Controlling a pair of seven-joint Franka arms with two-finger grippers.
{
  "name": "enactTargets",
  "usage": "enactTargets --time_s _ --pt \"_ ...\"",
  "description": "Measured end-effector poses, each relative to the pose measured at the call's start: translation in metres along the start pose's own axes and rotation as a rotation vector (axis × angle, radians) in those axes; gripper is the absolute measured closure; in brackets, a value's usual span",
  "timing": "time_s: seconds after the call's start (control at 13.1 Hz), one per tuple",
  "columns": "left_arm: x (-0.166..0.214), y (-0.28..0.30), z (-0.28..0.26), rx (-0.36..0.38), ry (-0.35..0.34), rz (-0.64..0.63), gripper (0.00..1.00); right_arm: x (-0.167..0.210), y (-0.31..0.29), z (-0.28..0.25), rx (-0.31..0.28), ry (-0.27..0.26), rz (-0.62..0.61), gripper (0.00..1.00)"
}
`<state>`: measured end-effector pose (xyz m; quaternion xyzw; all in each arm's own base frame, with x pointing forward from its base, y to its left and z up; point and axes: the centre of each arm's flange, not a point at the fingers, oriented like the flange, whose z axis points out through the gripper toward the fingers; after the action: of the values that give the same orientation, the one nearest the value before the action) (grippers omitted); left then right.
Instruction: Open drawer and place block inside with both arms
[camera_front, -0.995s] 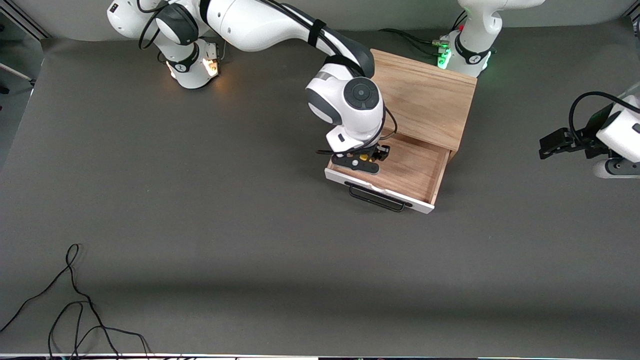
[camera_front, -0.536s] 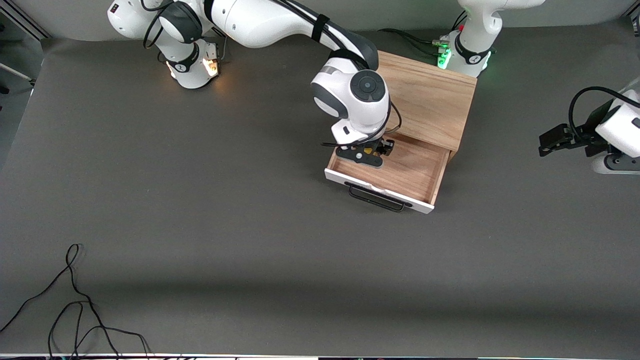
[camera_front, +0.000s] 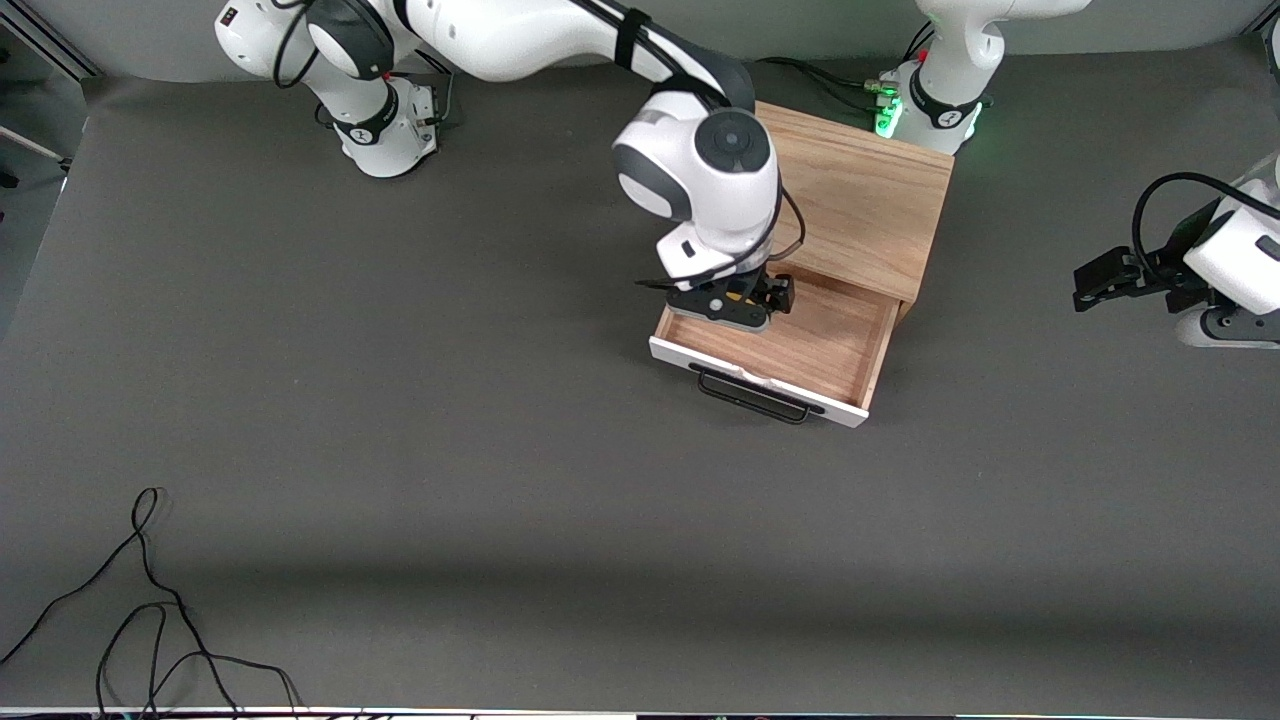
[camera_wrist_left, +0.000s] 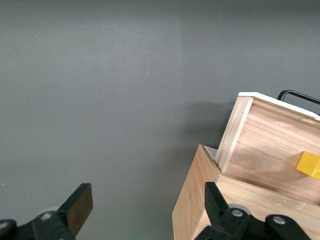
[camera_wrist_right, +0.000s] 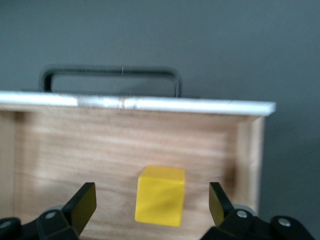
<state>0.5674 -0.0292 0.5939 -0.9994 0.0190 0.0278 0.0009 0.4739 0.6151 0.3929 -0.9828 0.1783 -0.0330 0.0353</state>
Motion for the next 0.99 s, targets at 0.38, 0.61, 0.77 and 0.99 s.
enactTargets --time_s 0.38,0.61,0.77,0.99 --pt "-0.001 0.000 0.001 0.000 -0.009 0.006 0.00 0.110 0.070 -0.114 0.016 0.050 0.006 0.00" --pt "-0.002 -0.001 -0.001 0.000 -0.007 0.009 0.00 0.186 0.151 -0.155 -0.001 0.056 -0.047 0.00" --pt "-0.005 -0.001 -0.005 0.001 -0.006 0.010 0.00 0.225 0.209 -0.173 -0.004 0.038 -0.099 0.00" --pt "-0.007 -0.002 -0.006 0.004 -0.010 0.015 0.00 0.269 0.296 -0.183 -0.021 0.014 -0.105 0.00"
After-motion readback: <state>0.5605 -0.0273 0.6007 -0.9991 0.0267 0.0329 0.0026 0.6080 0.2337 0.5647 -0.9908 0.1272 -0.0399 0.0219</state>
